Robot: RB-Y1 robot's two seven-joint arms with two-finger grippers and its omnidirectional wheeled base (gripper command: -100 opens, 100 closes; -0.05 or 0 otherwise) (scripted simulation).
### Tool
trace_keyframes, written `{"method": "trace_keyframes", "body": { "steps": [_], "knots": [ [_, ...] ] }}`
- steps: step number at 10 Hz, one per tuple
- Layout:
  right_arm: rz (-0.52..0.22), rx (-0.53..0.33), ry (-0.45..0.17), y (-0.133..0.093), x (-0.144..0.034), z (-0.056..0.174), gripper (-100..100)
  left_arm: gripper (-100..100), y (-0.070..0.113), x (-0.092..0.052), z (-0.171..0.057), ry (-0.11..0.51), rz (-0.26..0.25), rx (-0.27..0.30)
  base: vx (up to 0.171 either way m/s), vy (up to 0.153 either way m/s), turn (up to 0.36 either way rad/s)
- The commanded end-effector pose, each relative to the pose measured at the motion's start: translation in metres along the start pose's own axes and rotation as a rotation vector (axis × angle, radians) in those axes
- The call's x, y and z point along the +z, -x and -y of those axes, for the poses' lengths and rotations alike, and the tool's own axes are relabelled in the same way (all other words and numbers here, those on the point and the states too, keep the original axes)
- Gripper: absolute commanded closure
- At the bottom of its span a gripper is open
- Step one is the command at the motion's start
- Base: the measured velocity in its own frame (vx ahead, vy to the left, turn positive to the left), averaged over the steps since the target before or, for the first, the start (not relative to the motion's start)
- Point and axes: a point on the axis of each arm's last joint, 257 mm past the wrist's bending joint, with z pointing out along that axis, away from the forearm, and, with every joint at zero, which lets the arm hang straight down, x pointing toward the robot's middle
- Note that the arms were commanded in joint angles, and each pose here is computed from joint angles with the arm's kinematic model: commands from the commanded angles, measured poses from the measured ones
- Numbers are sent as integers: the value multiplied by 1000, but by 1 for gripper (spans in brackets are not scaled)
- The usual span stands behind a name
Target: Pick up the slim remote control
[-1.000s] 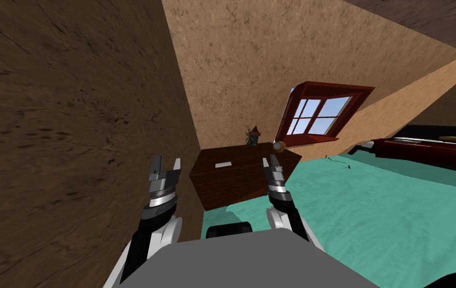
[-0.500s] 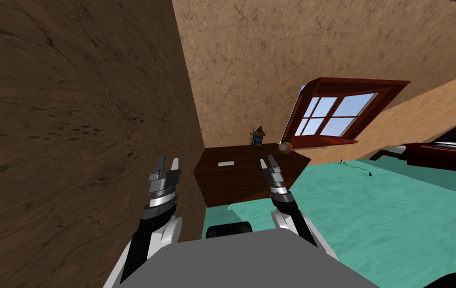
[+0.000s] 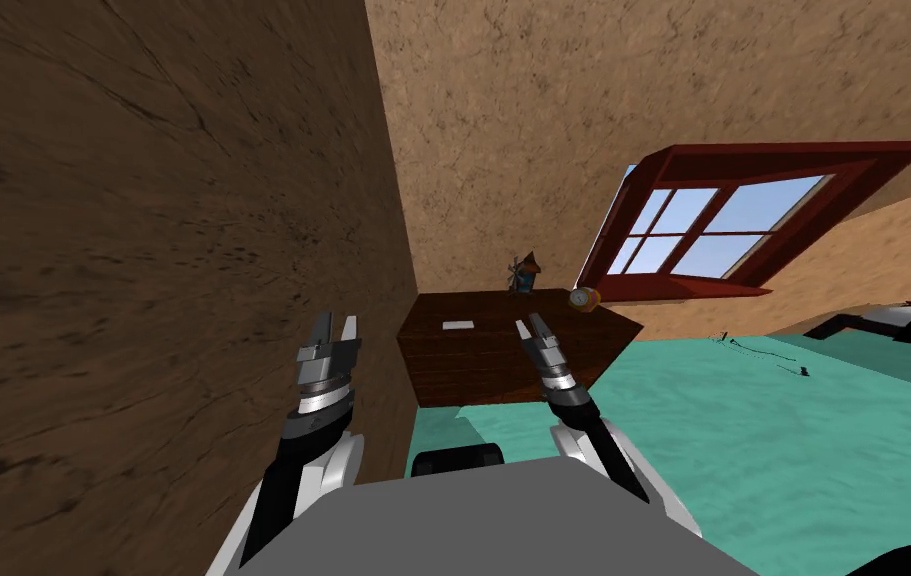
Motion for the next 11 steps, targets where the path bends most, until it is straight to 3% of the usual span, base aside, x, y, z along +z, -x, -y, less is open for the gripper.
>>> {"method": "trace_keyframes", "body": {
  "steps": [1, 4, 11],
  "knots": [
    [-58, 4, -7, -8, -3, 3, -100, 0, 0, 0, 0, 0, 0, 0, -52, -30, 238],
    [-132, 2, -17, -17, -7, 6, -100, 0, 0, 0, 0, 0, 0, 0, -54, -23, 206],
    [-384, 33, -79, -52, -31, 24, -100, 0, 0, 0, 0, 0, 0, 0, -67, -21, 253]
  ]
}}
